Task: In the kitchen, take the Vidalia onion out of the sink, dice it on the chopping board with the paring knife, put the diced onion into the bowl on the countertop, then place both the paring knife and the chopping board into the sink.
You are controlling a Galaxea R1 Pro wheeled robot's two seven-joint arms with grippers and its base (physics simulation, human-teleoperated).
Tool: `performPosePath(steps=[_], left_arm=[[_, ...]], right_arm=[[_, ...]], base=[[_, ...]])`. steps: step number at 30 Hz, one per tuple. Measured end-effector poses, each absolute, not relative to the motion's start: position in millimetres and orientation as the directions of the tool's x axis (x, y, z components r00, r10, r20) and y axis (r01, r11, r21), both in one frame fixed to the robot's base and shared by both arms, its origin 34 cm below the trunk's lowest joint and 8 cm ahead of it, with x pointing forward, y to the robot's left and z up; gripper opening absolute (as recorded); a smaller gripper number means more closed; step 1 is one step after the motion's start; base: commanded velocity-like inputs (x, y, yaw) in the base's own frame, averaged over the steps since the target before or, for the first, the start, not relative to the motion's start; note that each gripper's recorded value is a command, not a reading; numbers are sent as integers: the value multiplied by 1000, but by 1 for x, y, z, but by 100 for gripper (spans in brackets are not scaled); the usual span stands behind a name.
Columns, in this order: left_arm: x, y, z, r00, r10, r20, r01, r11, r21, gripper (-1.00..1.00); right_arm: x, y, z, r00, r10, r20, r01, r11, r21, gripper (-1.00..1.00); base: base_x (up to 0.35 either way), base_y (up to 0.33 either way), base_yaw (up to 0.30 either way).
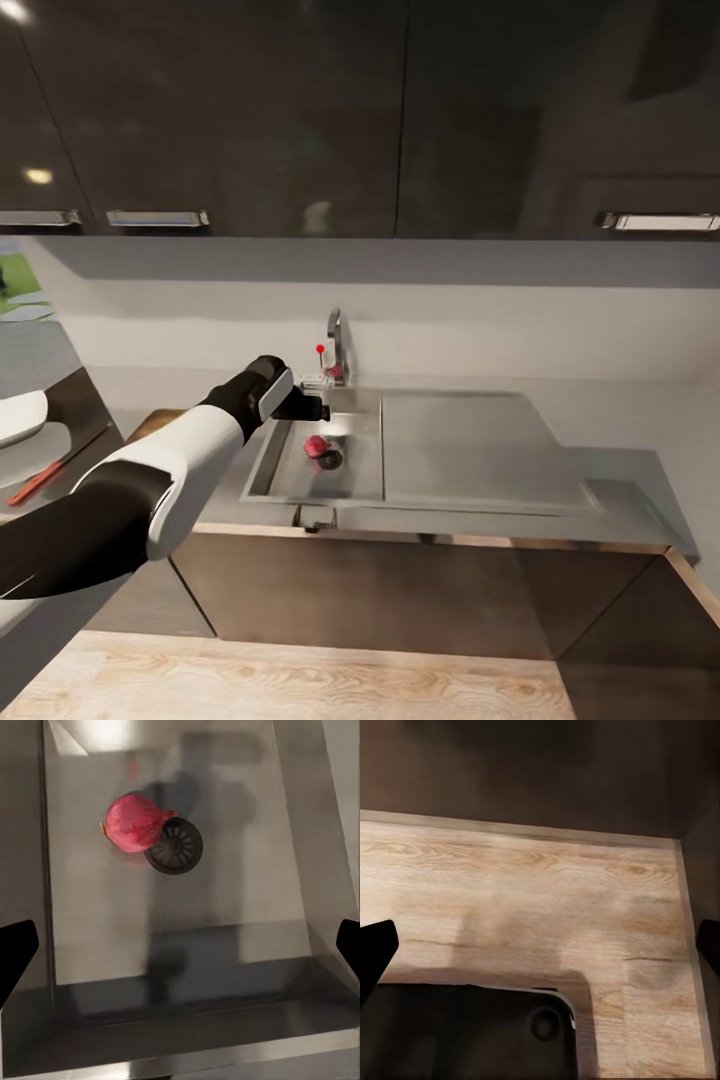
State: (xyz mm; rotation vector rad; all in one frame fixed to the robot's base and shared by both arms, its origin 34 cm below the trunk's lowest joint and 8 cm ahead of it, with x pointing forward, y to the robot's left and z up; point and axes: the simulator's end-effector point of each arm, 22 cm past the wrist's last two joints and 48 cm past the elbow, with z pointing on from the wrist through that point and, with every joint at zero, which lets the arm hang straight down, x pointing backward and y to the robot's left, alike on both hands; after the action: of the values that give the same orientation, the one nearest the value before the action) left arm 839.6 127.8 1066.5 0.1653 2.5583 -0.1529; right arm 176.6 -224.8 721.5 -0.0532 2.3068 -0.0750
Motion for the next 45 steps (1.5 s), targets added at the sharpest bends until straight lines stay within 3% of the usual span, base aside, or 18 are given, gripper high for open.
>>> performPosePath(steps=[13,26,45], left_arm=[[830,132,1047,-857,86,-507,141,987,-72,100],[825,134,1023,-878,85,-470,136,988,-76,100],[791,149,948,-928,76,-364,111,991,-76,100]], right_arm=[[146,-217,711,-730,-50,-681,-22,998,-51,100],[136,-215,709,-751,-48,-658,-23,999,-46,100],[127,-215,709,-771,-48,-635,-26,999,-45,100]], base=[[262,-29,0],[39,-1,0],[165,0,0]])
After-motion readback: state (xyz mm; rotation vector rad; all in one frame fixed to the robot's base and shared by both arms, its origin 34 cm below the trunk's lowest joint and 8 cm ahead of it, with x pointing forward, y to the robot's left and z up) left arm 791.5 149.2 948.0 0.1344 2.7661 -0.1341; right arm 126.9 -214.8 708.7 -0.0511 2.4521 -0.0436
